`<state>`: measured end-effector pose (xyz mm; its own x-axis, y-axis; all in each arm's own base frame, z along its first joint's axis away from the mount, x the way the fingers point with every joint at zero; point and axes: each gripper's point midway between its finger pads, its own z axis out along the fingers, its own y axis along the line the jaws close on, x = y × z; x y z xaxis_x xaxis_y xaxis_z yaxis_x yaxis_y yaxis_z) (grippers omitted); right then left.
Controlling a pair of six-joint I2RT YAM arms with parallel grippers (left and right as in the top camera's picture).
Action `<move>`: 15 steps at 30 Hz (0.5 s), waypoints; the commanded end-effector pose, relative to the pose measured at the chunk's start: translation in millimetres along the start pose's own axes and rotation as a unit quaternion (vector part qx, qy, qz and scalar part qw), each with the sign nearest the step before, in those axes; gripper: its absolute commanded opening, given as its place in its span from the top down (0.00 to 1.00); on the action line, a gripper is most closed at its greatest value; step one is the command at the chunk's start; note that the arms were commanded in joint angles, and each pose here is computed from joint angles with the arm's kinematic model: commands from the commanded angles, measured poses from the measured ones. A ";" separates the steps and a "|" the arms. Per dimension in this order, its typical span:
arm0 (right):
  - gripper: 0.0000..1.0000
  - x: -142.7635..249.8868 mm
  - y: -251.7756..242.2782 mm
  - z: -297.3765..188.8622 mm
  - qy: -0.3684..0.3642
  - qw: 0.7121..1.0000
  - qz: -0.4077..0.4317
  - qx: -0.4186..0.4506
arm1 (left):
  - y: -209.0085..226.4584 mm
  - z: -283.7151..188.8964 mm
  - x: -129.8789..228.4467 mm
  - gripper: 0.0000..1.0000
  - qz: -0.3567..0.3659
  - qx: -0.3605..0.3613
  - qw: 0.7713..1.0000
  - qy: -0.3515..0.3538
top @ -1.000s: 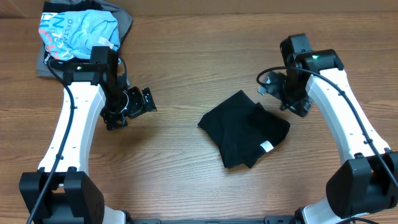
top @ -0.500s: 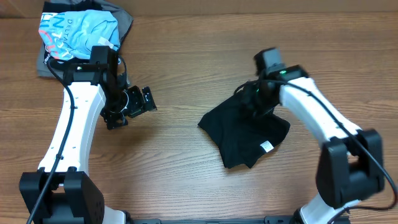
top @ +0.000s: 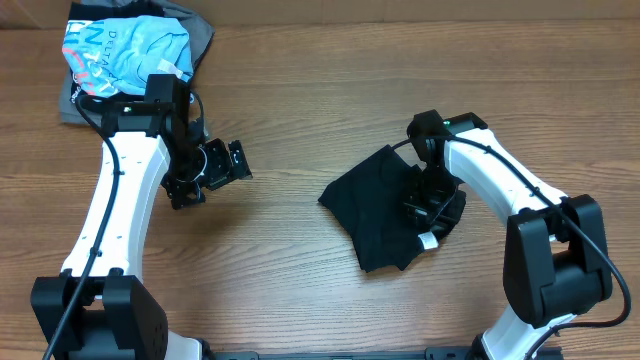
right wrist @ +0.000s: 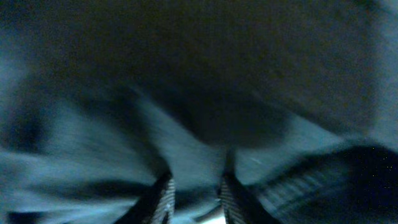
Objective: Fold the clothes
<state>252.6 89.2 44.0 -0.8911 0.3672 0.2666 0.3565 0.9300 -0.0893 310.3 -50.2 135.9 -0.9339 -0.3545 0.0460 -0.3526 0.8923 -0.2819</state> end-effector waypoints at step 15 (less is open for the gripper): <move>0.89 15.1 -31.8 -32.8 -0.039 0.998 0.035 0.036 | 0.0 4.0 1.1 0.00 0.015 -0.005 1.000 0.005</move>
<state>227.5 59.2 65.4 -0.8708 0.4203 0.2551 0.3575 0.8975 -0.2582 310.3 -50.2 135.9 -0.9341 -0.3541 0.0464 -0.3523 0.8923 -0.2821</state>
